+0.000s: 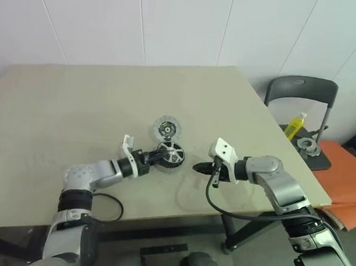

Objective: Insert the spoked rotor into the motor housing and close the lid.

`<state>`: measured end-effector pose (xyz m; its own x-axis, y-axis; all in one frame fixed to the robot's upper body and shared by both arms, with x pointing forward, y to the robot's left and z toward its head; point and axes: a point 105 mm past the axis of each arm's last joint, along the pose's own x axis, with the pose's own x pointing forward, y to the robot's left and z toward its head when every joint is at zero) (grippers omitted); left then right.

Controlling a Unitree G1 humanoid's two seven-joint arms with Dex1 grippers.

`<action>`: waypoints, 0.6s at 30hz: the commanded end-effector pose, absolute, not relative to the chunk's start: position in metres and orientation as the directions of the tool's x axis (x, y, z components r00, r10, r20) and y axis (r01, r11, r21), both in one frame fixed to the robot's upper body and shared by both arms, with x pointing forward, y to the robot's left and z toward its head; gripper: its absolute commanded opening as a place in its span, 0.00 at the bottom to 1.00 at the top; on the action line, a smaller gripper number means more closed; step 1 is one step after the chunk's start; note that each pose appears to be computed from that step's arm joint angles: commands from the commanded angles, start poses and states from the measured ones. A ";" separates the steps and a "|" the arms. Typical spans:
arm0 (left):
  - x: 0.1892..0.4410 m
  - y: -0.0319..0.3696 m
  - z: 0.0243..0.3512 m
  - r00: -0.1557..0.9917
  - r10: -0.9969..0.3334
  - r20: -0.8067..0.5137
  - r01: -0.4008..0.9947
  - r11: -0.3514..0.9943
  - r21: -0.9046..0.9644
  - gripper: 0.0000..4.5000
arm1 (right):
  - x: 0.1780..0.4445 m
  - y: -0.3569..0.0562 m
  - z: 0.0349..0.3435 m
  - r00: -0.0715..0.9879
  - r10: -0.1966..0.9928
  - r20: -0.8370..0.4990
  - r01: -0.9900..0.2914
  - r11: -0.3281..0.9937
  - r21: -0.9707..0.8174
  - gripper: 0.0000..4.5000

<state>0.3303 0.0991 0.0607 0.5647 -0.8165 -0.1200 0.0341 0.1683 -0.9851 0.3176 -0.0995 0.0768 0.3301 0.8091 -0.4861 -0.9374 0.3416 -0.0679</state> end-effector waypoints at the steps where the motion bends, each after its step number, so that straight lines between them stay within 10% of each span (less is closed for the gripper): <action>1: 0.329 0.098 0.055 0.561 -0.814 -0.152 0.010 0.190 -0.982 0.10 | 0.320 -0.096 0.091 0.349 0.827 -0.440 -0.935 0.339 -0.106 0.00; 5: 0.329 0.099 0.053 0.564 -0.806 -0.183 0.004 0.224 -0.975 0.10 | 0.320 -0.096 0.091 0.351 0.827 -0.439 -0.934 0.340 -0.107 0.00; 12: 0.331 0.103 0.058 0.560 -0.789 -0.254 0.008 0.311 -0.950 0.59 | 0.322 -0.095 0.092 0.355 0.827 -0.436 -0.933 0.342 -0.110 0.00; 18: 0.338 0.104 0.093 0.515 -0.806 -0.291 0.189 0.438 -0.879 0.59 | 0.322 -0.094 0.090 0.355 0.826 -0.439 -0.933 0.343 -0.109 0.00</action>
<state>0.3331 0.1020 0.0771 0.5160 -0.8144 -0.2654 0.1063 0.3683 -0.9236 0.3178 -0.0964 0.0762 0.3342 0.8130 -0.4768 -0.9361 0.3452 -0.0674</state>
